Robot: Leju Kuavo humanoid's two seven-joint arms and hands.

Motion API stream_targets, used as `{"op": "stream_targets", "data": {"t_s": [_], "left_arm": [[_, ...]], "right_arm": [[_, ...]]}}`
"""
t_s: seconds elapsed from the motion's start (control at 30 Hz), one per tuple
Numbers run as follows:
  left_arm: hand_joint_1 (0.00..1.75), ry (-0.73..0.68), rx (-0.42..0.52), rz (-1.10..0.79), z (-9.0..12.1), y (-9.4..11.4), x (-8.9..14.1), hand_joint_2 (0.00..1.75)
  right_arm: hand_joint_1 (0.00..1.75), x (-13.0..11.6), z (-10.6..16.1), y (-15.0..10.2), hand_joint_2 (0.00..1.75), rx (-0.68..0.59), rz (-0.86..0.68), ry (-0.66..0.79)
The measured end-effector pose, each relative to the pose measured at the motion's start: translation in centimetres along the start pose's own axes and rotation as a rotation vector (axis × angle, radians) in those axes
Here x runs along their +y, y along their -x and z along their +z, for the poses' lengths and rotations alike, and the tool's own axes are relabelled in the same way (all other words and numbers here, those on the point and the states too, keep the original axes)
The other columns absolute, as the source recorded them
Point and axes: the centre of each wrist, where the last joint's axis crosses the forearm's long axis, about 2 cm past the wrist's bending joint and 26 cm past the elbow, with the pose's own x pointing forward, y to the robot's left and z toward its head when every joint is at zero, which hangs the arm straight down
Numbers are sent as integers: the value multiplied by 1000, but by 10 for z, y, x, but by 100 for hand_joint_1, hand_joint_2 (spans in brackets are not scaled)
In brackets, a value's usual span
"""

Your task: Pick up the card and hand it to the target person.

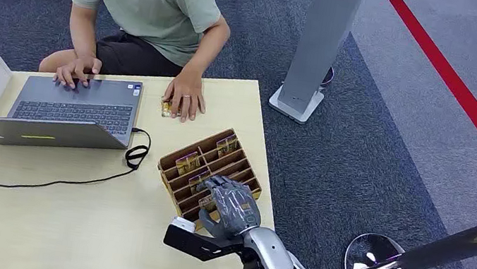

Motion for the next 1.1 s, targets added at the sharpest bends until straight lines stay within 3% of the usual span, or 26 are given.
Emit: {"op": "stream_targets", "data": {"t_s": [0.83,0.93,1.1], "left_arm": [[0,-2,6,-6,0,0,-1,0],[0,-1,6,-6,0,0,-1,0],[0,0,6,-7,0,0,-2,0]], "right_arm": [[76,10,1,5,175,31,11,-38],[82,10,1,6,175,33,11,-40],[128,11,2,6,175,37,12,-42]]}}
